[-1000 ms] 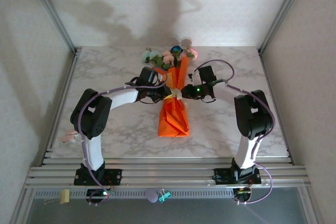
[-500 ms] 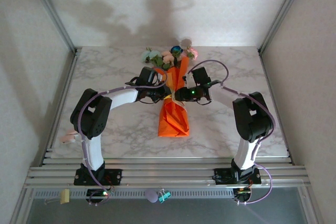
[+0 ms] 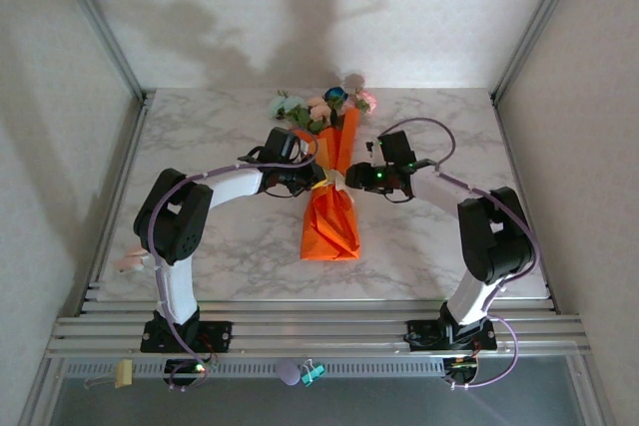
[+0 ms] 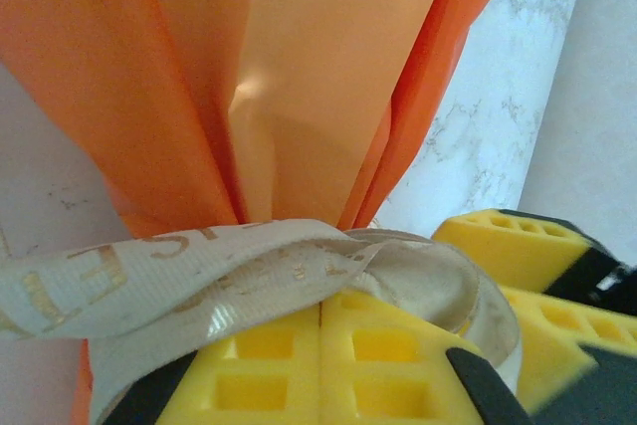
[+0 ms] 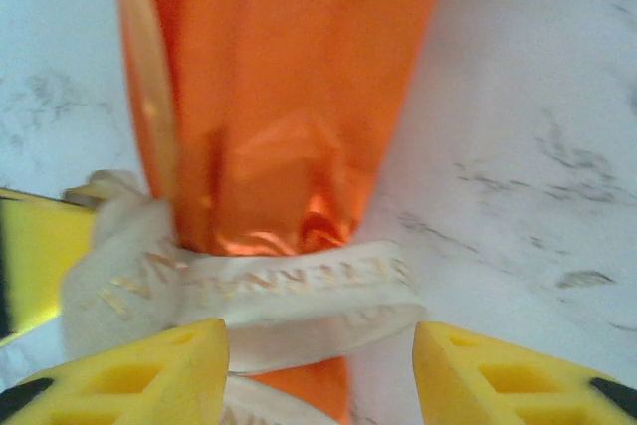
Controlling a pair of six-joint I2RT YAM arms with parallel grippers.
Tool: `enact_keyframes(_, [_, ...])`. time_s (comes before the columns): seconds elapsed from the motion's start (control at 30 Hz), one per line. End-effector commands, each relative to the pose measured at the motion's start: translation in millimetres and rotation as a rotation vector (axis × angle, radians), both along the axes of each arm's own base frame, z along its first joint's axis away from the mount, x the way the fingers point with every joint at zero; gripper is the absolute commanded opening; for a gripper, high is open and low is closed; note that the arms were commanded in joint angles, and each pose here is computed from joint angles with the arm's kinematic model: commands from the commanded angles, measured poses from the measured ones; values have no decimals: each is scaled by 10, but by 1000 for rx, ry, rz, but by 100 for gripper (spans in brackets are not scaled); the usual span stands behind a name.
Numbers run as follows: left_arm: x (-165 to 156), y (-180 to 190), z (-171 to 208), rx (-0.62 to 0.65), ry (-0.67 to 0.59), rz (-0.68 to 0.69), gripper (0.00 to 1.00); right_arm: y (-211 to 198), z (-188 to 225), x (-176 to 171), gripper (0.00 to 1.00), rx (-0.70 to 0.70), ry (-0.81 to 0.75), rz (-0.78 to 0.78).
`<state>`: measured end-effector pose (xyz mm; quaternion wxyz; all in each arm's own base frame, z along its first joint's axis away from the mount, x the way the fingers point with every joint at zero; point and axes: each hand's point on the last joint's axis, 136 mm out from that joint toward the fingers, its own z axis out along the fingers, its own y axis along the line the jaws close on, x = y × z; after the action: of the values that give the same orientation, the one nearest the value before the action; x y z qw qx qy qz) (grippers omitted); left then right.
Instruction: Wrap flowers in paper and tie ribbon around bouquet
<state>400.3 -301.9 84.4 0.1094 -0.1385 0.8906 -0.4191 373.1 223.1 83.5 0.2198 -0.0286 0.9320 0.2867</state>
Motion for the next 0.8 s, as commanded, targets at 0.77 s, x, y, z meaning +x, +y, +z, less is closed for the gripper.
enact_keyframes(0.77, [71, 2, 118, -17, -25, -5, 0, 104, -502, 121, 48, 504, 780, -868])
